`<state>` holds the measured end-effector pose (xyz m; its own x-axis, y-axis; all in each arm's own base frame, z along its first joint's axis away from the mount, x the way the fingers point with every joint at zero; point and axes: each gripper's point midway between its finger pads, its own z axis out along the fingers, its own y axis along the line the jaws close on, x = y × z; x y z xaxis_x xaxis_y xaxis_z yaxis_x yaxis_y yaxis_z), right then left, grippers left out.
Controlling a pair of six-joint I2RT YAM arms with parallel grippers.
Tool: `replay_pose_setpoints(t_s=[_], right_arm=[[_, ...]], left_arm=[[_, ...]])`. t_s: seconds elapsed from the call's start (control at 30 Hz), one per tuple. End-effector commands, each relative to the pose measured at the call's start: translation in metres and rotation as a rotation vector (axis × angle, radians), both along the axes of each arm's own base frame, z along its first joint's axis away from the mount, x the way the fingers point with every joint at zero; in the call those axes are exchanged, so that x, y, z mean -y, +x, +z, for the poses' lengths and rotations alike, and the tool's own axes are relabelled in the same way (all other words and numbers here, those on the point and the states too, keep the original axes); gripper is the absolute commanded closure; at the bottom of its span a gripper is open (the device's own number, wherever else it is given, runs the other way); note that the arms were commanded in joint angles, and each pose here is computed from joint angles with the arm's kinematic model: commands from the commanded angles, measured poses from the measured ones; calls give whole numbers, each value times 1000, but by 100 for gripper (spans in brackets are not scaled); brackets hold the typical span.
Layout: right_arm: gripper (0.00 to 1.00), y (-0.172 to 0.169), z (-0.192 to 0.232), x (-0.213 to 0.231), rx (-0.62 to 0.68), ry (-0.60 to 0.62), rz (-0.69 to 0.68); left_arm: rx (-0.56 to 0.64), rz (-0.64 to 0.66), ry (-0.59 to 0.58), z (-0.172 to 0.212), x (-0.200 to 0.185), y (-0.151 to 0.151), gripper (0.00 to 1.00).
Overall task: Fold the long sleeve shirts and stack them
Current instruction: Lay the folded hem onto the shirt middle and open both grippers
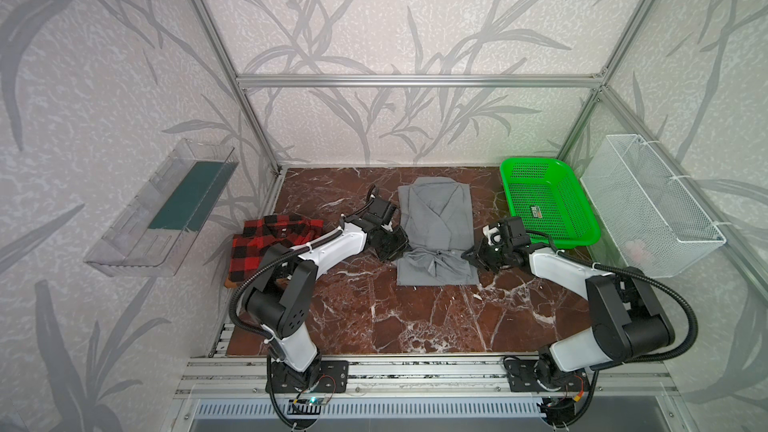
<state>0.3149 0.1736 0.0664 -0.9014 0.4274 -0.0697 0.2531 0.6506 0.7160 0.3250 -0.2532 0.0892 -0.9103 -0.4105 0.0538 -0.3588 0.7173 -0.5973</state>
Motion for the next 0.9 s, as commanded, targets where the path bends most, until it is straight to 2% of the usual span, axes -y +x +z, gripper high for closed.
replay_pose_setpoints(t_s=[0.0, 0.1, 0.23, 0.33, 0.4, 0.47, 0.63, 0.73, 0.87], right_arm=[[65, 12, 22, 4, 65, -13, 5], [56, 15, 36, 10, 96, -30, -8], [51, 16, 57, 20, 139, -51, -23], [50, 12, 79, 28, 196, -77, -30], [49, 7, 91, 32, 232, -91, -30], [48, -2, 99, 30, 251, -75, 0], [48, -52, 89, 22, 216, -83, 106], [51, -82, 62, 16, 198, -92, 134], [57, -102, 31, 10, 163, -88, 156]], left_arm=[[4, -1, 3, 10, -5, 2, 67], [22, 4, -6, 20, -7, 5, 62], [60, -2, 1, 38, -12, 7, 55], [101, -3, 40, 50, -23, 7, 45], [127, 1, 70, 55, -31, 5, 31], [140, 1, 95, 57, -38, 3, 24], [157, -9, 133, 57, -53, -16, 23], [160, -15, 110, 51, -56, -32, 25], [137, -50, 50, 34, -48, -52, 30]])
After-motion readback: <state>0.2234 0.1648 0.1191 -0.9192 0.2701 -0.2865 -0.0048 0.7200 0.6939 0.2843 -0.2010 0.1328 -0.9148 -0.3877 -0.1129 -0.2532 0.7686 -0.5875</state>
